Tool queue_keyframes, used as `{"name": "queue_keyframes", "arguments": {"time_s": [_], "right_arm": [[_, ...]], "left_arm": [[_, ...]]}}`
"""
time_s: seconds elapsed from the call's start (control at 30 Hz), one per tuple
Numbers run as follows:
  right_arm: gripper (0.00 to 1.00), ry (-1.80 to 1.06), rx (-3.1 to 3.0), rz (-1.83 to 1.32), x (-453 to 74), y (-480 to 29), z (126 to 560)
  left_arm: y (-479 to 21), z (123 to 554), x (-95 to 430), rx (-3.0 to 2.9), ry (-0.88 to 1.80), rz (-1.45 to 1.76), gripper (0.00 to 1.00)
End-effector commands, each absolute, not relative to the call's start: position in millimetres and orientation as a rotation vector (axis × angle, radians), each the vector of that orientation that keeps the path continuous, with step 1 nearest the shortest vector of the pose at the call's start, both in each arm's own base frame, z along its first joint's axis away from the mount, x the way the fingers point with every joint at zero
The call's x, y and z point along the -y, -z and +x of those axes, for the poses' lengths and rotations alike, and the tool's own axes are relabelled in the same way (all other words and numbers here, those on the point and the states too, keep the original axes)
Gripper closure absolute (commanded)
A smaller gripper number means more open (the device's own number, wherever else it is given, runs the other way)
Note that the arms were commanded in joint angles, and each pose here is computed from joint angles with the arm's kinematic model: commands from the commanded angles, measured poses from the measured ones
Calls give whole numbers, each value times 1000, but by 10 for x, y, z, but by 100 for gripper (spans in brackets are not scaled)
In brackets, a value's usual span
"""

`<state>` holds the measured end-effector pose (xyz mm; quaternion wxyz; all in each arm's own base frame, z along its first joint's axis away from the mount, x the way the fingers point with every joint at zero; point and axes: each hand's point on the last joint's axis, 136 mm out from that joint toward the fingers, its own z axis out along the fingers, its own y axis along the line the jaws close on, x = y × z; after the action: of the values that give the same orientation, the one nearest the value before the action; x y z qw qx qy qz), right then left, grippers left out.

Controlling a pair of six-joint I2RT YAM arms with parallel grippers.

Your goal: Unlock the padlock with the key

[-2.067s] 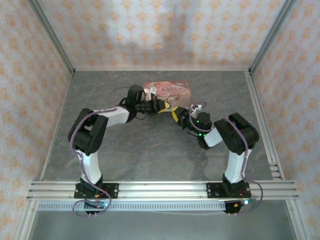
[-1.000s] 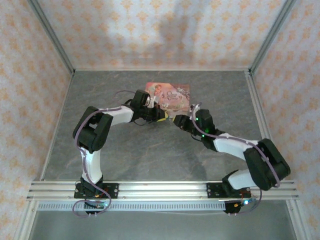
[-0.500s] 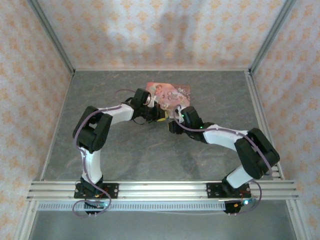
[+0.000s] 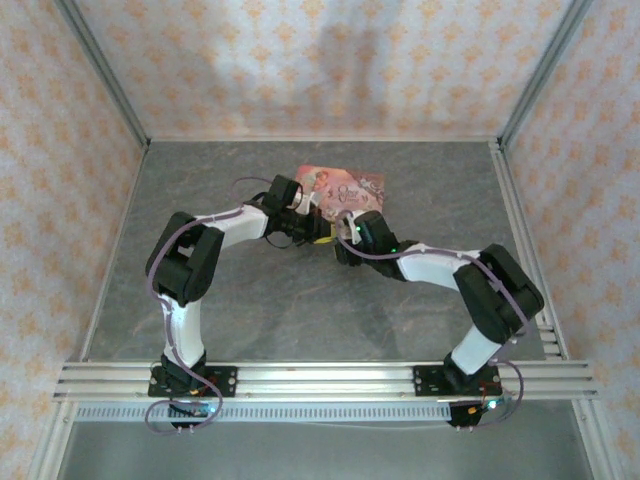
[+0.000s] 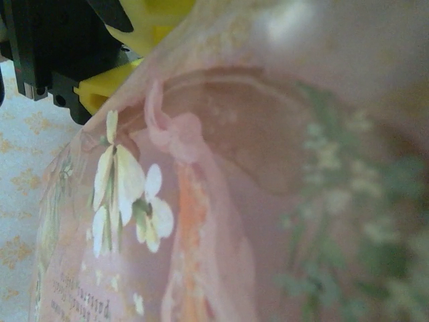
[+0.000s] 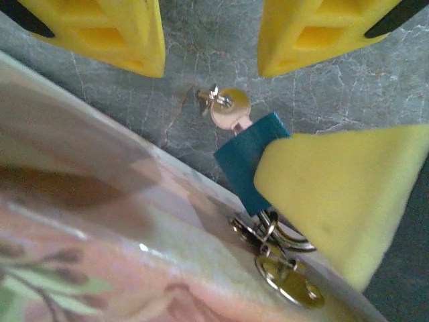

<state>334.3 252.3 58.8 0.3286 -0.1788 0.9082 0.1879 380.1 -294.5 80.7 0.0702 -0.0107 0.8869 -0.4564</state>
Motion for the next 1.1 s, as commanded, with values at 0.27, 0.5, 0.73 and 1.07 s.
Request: {"name": "queue_keyframes", "arguments": {"time_s": [0.27,0.5,0.73,1.07], "right_arm": [[64,-435,-2306,-543,-2670,-682,3506],[79,-419,-2309,-574,-2686,-672,3519],[93,-452,-2322,-626,-2748,-645,3475],[65,-453,-2311,-626,-2755,-626,3496]], "left_arm": [[-848,3636,3056,-2731,1494,-12,100],[-847,3625,3060,-2731,1503,-5,100],[-849,3614,3054,-2734,1504,7,100],[-852,3603,3046,-2739,1506,19,100]]}}
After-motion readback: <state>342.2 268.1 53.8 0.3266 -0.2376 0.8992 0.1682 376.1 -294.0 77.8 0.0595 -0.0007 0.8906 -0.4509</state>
